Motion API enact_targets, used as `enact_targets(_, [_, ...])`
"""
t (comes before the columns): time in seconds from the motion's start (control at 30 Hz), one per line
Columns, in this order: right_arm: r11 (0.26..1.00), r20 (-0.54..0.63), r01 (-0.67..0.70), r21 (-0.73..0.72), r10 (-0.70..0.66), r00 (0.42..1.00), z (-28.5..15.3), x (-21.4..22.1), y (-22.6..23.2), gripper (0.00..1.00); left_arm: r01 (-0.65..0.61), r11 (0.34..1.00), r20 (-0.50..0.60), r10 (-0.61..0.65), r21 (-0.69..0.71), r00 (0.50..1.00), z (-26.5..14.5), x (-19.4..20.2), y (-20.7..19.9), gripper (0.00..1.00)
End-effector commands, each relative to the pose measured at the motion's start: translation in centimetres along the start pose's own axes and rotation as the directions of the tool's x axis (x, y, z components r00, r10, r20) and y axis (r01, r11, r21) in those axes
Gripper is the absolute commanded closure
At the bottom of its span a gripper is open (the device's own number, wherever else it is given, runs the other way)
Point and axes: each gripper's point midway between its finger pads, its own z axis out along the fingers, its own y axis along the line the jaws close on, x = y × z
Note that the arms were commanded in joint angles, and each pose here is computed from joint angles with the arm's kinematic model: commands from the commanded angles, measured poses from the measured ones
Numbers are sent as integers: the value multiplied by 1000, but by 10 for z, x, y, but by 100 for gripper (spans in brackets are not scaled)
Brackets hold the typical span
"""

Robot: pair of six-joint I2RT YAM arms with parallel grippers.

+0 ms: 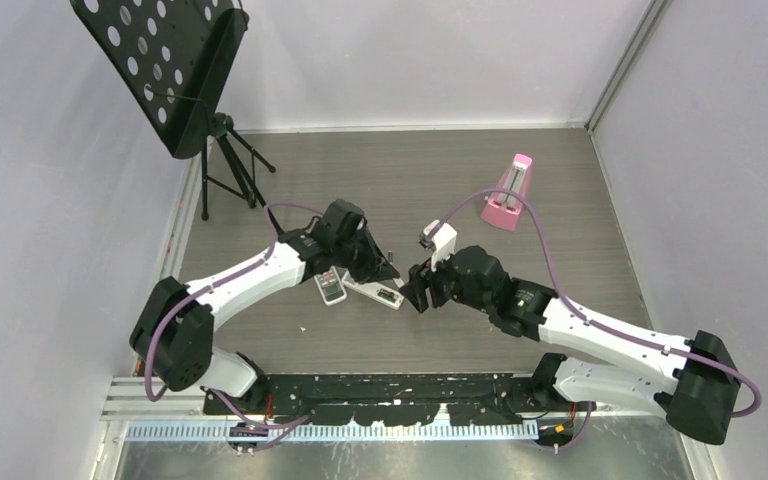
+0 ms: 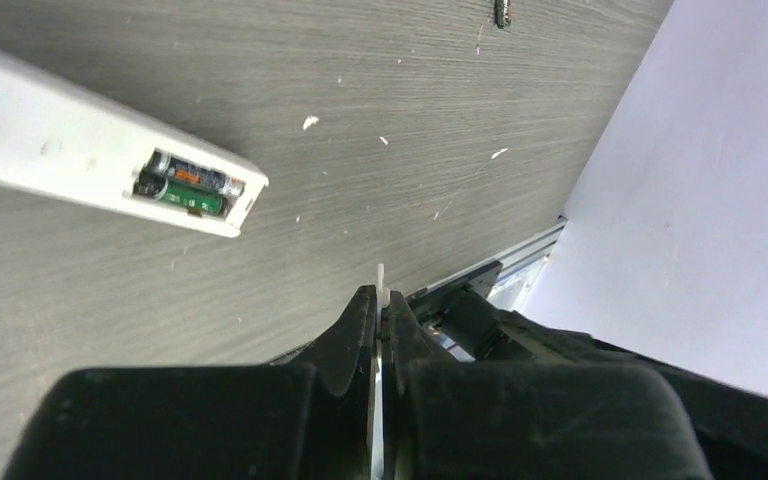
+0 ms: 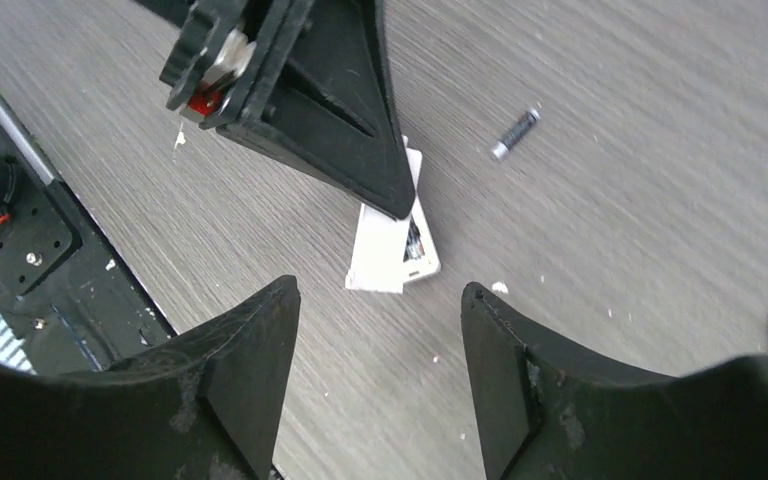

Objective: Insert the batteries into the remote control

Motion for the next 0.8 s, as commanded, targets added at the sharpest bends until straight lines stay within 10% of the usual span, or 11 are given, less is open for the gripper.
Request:
enact_targets(0.0, [974,242,203,-102,-174,955,5,-39,29,36,144,987,20,-143,-78,990,-26,4,0,100])
enact_targets(0.77, [788,267,613,63,-605,750,39,-13,39,61,283,957,45,-280,-59,959,-43,-4,1,100])
